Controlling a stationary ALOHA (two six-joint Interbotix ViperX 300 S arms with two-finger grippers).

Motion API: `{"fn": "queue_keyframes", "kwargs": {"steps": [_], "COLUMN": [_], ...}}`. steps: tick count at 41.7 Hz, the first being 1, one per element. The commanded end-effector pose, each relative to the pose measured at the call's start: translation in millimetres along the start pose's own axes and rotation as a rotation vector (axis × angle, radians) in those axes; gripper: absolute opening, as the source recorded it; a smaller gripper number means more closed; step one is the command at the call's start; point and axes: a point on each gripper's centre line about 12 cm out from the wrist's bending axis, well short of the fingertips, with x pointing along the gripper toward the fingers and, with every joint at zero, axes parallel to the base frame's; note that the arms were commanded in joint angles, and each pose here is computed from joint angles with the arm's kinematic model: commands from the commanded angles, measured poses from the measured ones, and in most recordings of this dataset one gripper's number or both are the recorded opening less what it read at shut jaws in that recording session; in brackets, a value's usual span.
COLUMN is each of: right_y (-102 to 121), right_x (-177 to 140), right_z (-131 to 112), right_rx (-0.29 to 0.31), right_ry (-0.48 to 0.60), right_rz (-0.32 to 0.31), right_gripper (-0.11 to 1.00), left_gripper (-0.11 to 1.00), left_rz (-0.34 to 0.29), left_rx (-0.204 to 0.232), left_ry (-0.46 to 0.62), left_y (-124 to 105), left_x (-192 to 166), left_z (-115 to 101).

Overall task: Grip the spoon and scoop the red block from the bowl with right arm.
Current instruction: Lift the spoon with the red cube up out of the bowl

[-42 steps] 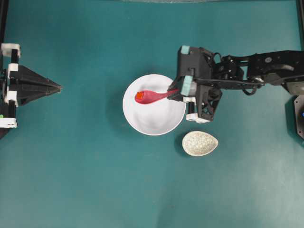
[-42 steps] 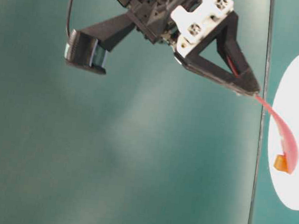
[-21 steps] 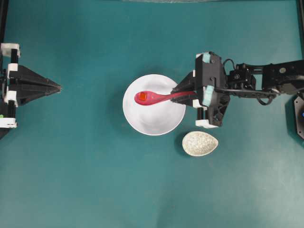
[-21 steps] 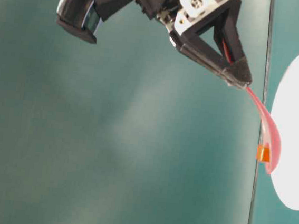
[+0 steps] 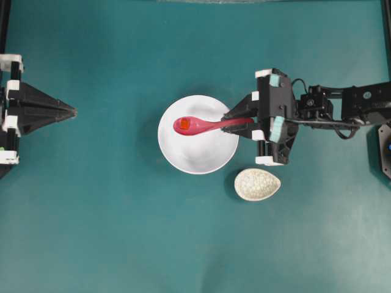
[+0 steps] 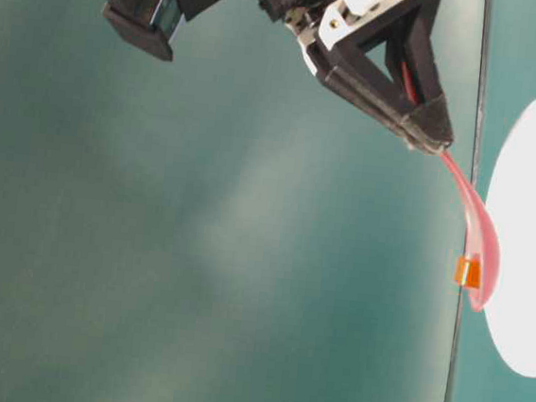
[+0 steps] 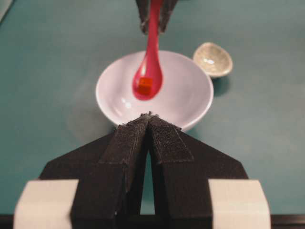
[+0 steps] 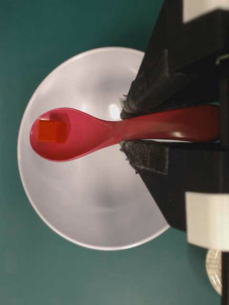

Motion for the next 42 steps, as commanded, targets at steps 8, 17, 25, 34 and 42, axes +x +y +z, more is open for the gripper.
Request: {"fn": "queue_keyframes", "kwargs": {"steps": [8,17,25,34,42], "right_y": [-3,-4,-4,-4,-4], "right_x": [-8,-10,-11,-17,-31], "right_z": [5,6,5,2,7], "right_rx": [0.004,0.002,0.014,0.014,0.019], "right_ry": [-0.132,-0.165,-0.162,-0.169,-0.191], "right_rz": [-0.033,-0.044,-0.043,-0.044,-0.041], "right_gripper": [0.24,0.24,0.24,0.24,0.24], "left_gripper": [0.0,0.0,0.0,0.0,0.0], "left_rz": [0.003,0.003,0.003,0.003,0.002], "left_rx": [-0.002,0.001,0.002,0.002,0.002], "left_ry": [-0.004,-0.003,-0.001,0.008,0.028], "left_y": [1,1,1,1,1], "left_x": [-1,-1,-1,1,4], "left_z": [6,6,5,3,0]}}
